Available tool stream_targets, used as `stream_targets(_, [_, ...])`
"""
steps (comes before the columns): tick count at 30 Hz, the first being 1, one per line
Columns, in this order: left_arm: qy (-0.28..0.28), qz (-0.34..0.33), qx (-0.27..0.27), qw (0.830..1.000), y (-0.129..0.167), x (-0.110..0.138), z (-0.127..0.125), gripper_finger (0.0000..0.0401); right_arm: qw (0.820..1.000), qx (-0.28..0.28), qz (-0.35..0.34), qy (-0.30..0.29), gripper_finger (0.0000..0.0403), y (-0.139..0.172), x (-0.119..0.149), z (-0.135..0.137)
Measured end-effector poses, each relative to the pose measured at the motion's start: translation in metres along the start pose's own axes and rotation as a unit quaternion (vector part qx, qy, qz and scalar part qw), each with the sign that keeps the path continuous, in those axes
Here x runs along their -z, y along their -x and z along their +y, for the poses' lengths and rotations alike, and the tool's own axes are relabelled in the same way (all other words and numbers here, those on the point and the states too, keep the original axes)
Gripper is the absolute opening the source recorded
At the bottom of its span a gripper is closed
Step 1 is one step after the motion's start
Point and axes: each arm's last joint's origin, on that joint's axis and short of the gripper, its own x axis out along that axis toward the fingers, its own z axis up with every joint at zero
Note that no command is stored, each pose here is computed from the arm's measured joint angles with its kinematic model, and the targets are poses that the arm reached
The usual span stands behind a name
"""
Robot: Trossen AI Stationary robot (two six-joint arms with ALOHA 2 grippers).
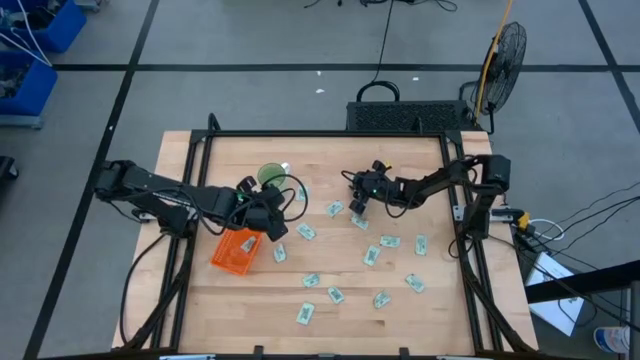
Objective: Pick and place Stevia / Truvia into bins
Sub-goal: Put the stevia packet into the orange bin
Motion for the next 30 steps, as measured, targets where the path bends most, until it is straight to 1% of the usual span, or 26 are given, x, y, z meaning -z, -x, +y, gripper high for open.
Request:
stream_targets(4, [0.001,-0.001,0.001,1.0,0.0,0.0,0.0,0.006,1.0,0.005,-0.002,0.001,0.0145,-0.005,0.004,0.002])
stream_targets(7, [0.001,-0.001,0.001,1.0,0.0,0.0,0.0,0.006,1.0,0.023,0.002,0.005,0.0136,-0.006,0.006,0.001])
stream_targets(11, [0.002,-0.001,0.001,1.0,0.0,0.0,0.0,0.006,1.0,0.023,0.004,0.003,0.0098,-0.006,0.006,0.001])
stream_targets(17, [0.003,-0.001,0.001,1.0,0.0,0.0,0.0,0.006,1.0,0.017,0.004,0.006,0.0013,-0.005,0.007,0.005])
stream_targets(19, [0.007,-0.001,0.001,1.0,0.0,0.0,0.0,0.006,1.0,0.02,0.003,0.005,0.0006,-0.005,0.006,0.004])
stream_targets(22, [0.015,-0.001,0.001,1.0,0.0,0.0,0.0,0.006,1.0,0.018,0.0,0.005,0.0006,-0.005,0.006,0.005])
stream_targets(24, [0.017,-0.001,0.001,1.0,0.0,0.0,0.0,0.006,1.0,-0.004,-0.013,0.002,0.0002,-0.002,0.002,0.008])
stream_targets(27, [0.001,-0.003,0.003,1.0,0.0,-0.001,-0.001,0.006,0.995,-0.076,-0.07,-0.011,0.0002,0.006,-0.014,0.013])
stream_targets(30, [-0.06,-0.013,0.015,0.998,-0.003,-0.001,-0.004,0.006,0.98,-0.145,-0.132,-0.04,0.0001,0.02,-0.034,0.014])
